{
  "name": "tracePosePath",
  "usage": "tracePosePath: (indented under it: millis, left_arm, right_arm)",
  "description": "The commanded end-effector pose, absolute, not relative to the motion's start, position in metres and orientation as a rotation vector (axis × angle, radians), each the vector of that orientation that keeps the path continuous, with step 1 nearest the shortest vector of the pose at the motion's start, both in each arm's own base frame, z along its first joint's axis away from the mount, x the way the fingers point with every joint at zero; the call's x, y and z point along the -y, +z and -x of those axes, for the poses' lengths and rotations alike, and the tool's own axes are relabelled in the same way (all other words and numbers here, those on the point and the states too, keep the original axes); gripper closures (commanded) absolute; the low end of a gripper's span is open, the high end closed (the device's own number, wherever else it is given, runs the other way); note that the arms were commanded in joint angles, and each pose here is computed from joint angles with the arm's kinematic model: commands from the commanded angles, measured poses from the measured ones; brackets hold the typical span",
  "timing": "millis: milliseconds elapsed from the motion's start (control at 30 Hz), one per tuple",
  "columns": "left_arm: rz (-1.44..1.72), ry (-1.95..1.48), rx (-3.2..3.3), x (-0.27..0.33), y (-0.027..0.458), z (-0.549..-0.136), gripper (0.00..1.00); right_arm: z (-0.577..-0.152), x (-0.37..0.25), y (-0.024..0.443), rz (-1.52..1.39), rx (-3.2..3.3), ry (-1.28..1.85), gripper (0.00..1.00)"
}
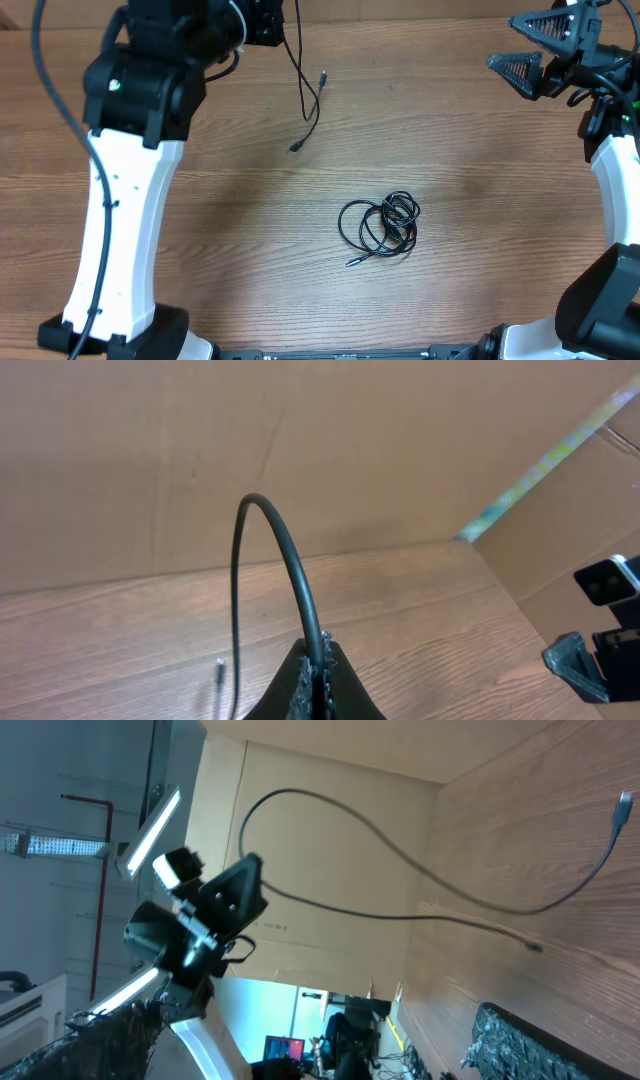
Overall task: Untangle cables
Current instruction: 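Carry the separated cable with the left gripper to the upper-left table area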
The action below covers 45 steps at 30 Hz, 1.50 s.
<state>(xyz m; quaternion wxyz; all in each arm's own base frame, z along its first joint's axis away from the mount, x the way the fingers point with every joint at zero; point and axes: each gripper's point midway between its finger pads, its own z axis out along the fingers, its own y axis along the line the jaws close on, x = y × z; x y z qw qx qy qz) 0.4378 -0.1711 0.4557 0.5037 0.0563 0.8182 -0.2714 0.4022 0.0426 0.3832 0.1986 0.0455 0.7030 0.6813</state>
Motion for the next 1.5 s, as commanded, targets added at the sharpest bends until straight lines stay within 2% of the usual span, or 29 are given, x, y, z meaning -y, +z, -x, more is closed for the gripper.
tracePosePath:
  millis: [0,200,467,767,1000,1200,1467]
  left_arm:
    - [-0.100,-0.675,-2.003,0.169,0.442,-0.455,0.96]
    - [0.053,-0.656,-2.065,0.130,0.413,-0.486,0.96]
    - [0.072,-0.813,-2.105,0.097,0.381,-0.516,0.96]
    - [0.260,-0.737,-2.173,0.022,0.334,-0.542,0.96]
    - [0.496,-0.538,-2.215,-0.064,0.304,-0.539,0.96]
    - [0.521,-0.331,-2.236,-0.125,0.292,-0.527,0.96]
    - [0.731,0.059,-2.308,-0.208,0.257,-0.497,0.95]
  right_arm:
    - [-0.390,-0.047,0.395,-0.029,-1.974,1.868,0.00]
    - [-0.390,-0.047,0.395,-0.004,-1.965,1.851,0.00]
    - [-0.390,-0.047,0.395,-0.004,-1.965,1.852,0.00]
    - [-0.390,-0.047,0.395,-0.004,-1.965,1.851,0.00]
    - [-0.390,-0.047,0.395,-0.004,-1.965,1.851,0.00]
    - [-0.390,-0.047,0.395,-0.005,-1.965,1.852,0.00]
    - [-0.390,-0.047,0.395,-0.005,-1.965,1.852,0.00]
